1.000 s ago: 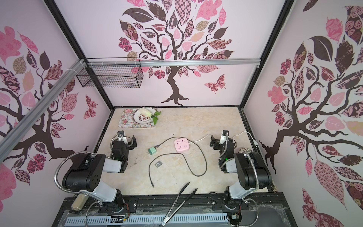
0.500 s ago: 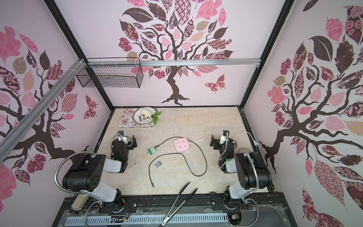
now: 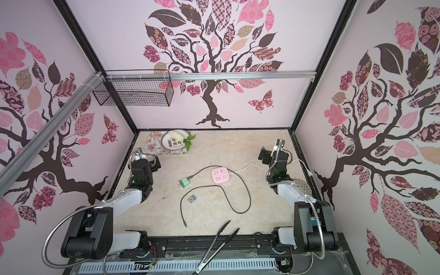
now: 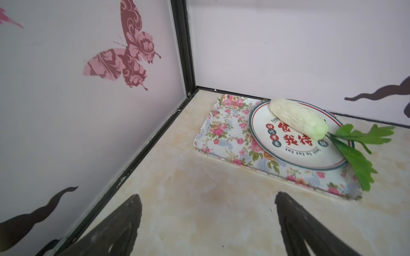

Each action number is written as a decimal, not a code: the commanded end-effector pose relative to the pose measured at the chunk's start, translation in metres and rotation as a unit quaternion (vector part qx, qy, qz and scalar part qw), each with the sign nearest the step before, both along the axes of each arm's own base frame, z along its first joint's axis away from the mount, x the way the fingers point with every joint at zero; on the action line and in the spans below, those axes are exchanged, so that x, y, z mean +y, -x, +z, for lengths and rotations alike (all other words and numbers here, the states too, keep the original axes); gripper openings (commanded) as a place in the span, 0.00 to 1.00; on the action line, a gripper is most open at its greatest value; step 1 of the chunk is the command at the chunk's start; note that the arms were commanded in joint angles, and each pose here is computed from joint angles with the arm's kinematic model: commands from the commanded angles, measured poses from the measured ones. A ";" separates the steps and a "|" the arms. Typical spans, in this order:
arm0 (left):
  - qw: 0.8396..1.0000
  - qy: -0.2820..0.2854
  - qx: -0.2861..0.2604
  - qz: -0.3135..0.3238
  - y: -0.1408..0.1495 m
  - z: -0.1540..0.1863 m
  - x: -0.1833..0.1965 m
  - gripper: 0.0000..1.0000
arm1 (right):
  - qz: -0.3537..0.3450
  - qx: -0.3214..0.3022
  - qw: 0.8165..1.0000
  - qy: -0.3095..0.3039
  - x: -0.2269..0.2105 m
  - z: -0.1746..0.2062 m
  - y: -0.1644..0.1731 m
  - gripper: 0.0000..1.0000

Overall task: Charge mp3
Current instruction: Pick up the plug from the center of the board.

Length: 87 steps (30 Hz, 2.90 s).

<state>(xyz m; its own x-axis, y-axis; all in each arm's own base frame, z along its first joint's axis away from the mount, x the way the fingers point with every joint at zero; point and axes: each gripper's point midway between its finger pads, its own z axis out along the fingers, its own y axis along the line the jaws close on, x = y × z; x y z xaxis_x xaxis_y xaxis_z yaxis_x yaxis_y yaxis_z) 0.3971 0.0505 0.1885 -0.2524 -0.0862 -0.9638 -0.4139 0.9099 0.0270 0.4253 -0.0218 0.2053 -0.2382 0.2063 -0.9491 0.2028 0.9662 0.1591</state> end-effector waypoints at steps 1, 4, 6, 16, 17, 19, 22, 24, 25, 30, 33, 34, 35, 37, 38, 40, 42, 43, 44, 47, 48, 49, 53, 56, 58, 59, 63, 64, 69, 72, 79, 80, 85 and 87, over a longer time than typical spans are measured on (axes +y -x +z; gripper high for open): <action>0.993 0.038 0.106 0.029 0.020 -0.009 -0.004 0.95 | -0.031 0.105 0.993 -0.048 -0.004 -0.012 0.009 1.00; 0.987 0.072 0.144 0.019 0.026 -0.003 -0.022 0.96 | -0.011 0.133 0.986 -0.102 0.012 -0.011 0.007 1.00; 0.982 0.076 0.175 0.010 0.032 -0.004 -0.035 0.98 | 0.012 0.151 0.980 -0.130 0.029 -0.011 0.006 1.00; 0.913 0.126 0.349 -0.168 0.086 -0.066 -0.142 0.96 | 0.189 0.227 0.918 -0.265 0.160 -0.017 0.016 1.00; 0.907 0.139 0.350 -0.191 0.090 -0.070 -0.150 0.96 | 0.203 0.231 0.912 -0.271 0.169 -0.018 0.017 1.00; 0.896 0.154 0.353 -0.220 0.096 -0.075 -0.160 0.96 | 0.224 0.242 0.902 -0.279 0.183 -0.021 0.020 1.00; 0.882 0.145 0.370 -0.253 0.099 -0.085 -0.169 0.98 | 0.250 0.259 0.883 -0.302 0.200 -0.027 0.025 1.00; 0.887 0.112 0.377 -0.243 0.093 -0.097 -0.167 0.98 | 0.267 0.266 0.864 -0.334 0.214 -0.032 0.028 1.00; 0.888 0.107 0.378 -0.241 0.089 -0.104 -0.168 0.98 | 0.274 0.272 0.852 -0.354 0.220 -0.036 0.030 0.99; 0.873 0.066 0.401 -0.269 0.073 -0.121 -0.178 0.98 | 0.291 0.299 0.830 -0.371 0.236 -0.046 0.037 0.98; 0.863 0.033 0.422 -0.275 0.065 -0.125 -0.178 0.98 | 0.292 0.309 0.829 -0.364 0.238 -0.053 0.039 0.97; 0.861 0.026 0.426 -0.276 0.062 -0.126 -0.178 0.98 | 0.292 0.312 0.828 -0.364 0.238 -0.053 0.039 0.96; 0.857 0.021 0.431 -0.280 0.061 -0.128 -0.179 0.98 | 0.293 0.314 0.827 -0.364 0.239 -0.054 0.039 0.95; 0.844 0.013 0.449 -0.294 0.063 -0.133 -0.183 0.96 | 0.292 0.313 0.827 -0.364 0.238 -0.053 0.039 0.94; 0.838 0.008 0.458 -0.297 0.063 -0.136 -0.183 0.95 | 0.292 0.313 0.828 -0.363 0.238 -0.053 0.039 0.94; 0.827 -0.007 0.473 -0.303 0.062 -0.145 -0.184 0.92 | 0.290 0.313 0.829 -0.361 0.238 -0.052 0.038 0.93; 0.818 -0.022 0.487 -0.307 0.060 -0.152 -0.186 0.89 | 0.294 0.315 0.827 -0.360 0.239 -0.052 0.039 0.91; 0.813 -0.030 0.492 -0.310 0.059 -0.155 -0.187 0.87 | 0.295 0.316 0.827 -0.360 0.240 -0.051 0.039 0.91; 0.806 -0.033 0.499 -0.316 0.059 -0.158 -0.190 0.82 | 0.296 0.317 0.826 -0.360 0.240 -0.051 0.040 0.91; 0.786 -0.027 0.521 -0.332 0.061 -0.167 -0.197 0.69 | 0.299 0.317 0.825 -0.360 0.240 -0.048 0.042 0.90; 0.781 -0.024 0.527 -0.336 0.062 -0.170 -0.199 0.66 | 0.300 0.316 0.825 -0.359 0.240 -0.047 0.042 0.90; 0.776 -0.021 0.532 -0.338 0.064 -0.174 -0.200 0.63 | 0.302 0.316 0.825 -0.359 0.241 -0.046 0.043 0.90; 0.769 -0.014 0.532 -0.354 0.070 -0.175 -0.203 0.58 | 0.307 0.310 0.825 -0.358 0.241 -0.043 0.047 0.90; 0.763 -0.008 0.536 -0.362 0.077 -0.170 -0.204 0.58 | 0.311 0.313 0.824 -0.355 0.241 -0.043 0.049 0.90; 0.759 0.001 0.539 -0.365 0.083 -0.166 -0.205 0.63 | 0.317 0.315 0.822 -0.352 0.243 -0.043 0.050 0.89; 0.759 0.005 0.538 -0.367 0.086 -0.165 -0.205 0.64 | 0.318 0.317 0.822 -0.350 0.244 -0.044 0.051 0.89; 0.759 0.006 0.536 -0.370 0.094 -0.159 -0.202 0.69 | 0.321 0.320 0.822 -0.344 0.248 -0.046 0.053 0.89; 0.758 0.004 0.537 -0.369 0.095 -0.158 -0.201 0.69 | 0.323 0.320 0.822 -0.344 0.249 -0.046 0.053 0.89; 0.759 -0.003 0.534 -0.372 0.094 -0.159 -0.200 0.63 | 0.329 0.326 0.816 -0.345 0.255 -0.049 0.056 0.87; 0.768 -0.012 0.520 -0.375 0.090 -0.158 -0.199 0.61 | 0.335 0.329 0.812 -0.346 0.259 -0.048 0.059 0.86; 0.776 -0.034 0.509 -0.371 0.082 -0.158 -0.195 0.60 | 0.345 0.332 0.807 -0.346 0.266 -0.047 0.063 0.81; 0.777 -0.034 0.506 -0.372 0.080 -0.158 -0.196 0.59 | 0.345 0.332 0.807 -0.346 0.266 -0.047 0.064 0.81; 0.779 -0.037 0.496 -0.382 0.073 -0.161 -0.202 0.53 | 0.347 0.335 0.805 -0.346 0.268 -0.047 0.065 0.79; 0.775 -0.040 0.496 -0.388 0.072 -0.163 -0.205 0.49 | 0.347 0.335 0.805 -0.346 0.268 -0.047 0.065 0.79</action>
<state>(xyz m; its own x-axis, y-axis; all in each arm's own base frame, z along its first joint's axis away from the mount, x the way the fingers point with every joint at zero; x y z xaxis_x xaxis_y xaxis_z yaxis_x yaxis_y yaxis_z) 0.3214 -0.1491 0.0289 -0.8387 0.4905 -0.2365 0.4953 0.8676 0.0427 0.3580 0.2398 0.1465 -0.9348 0.2432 -0.2588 -0.0547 0.6214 0.7816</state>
